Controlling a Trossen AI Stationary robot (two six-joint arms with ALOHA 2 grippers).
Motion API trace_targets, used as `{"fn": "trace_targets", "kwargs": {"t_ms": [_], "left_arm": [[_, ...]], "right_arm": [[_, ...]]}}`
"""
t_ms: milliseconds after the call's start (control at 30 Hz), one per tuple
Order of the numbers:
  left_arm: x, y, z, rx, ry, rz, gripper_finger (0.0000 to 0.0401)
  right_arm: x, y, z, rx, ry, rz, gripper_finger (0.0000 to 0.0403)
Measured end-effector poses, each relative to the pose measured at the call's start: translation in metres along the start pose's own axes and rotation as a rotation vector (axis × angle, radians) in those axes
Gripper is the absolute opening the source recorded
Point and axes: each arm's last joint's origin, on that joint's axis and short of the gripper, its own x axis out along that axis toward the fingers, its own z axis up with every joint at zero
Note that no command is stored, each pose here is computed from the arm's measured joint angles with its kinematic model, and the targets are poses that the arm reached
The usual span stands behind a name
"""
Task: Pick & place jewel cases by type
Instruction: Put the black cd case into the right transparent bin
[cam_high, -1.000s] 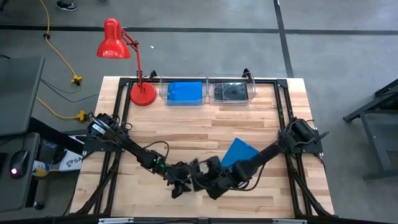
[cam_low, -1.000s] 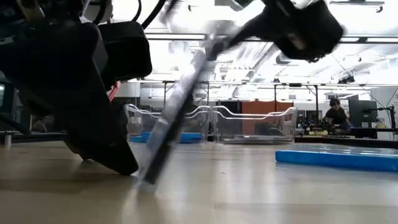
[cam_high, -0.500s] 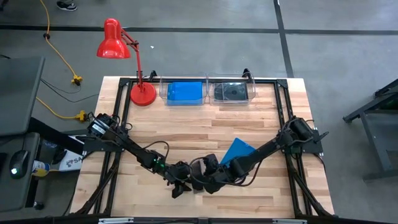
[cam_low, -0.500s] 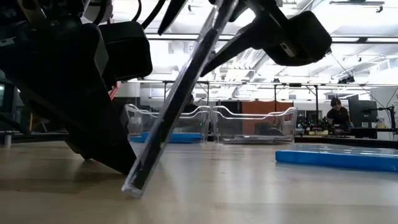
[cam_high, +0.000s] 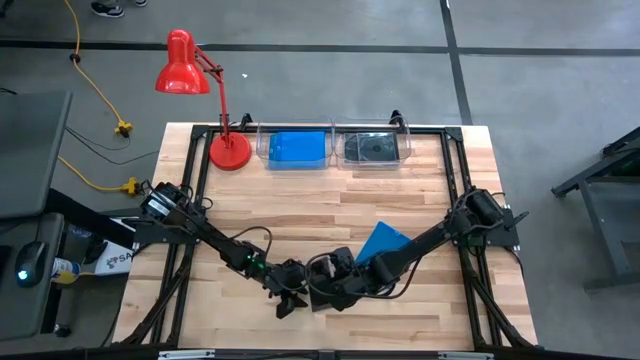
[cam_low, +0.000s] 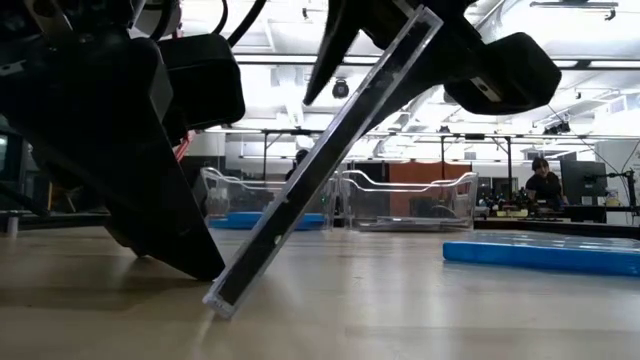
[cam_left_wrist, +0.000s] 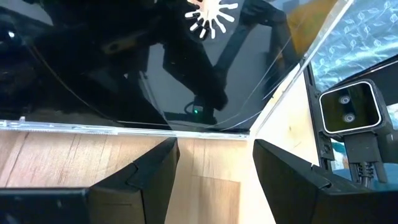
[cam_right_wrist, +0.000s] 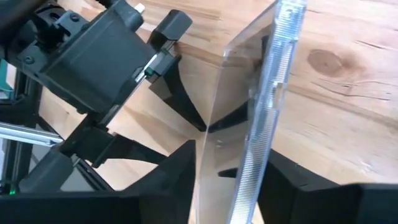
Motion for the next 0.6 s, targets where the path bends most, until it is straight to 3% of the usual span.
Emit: {"fn": "trace_targets", "kwargs": {"t_ms": [600], "left_arm": [[-0.0001,-0.0009,0.0004,0.092,0.007,-0.028,0.0214]], "right_arm": [[-0.0031,-0.0036,-0.0084,-0.052,-0.008,-0.022,0.0023]]}}
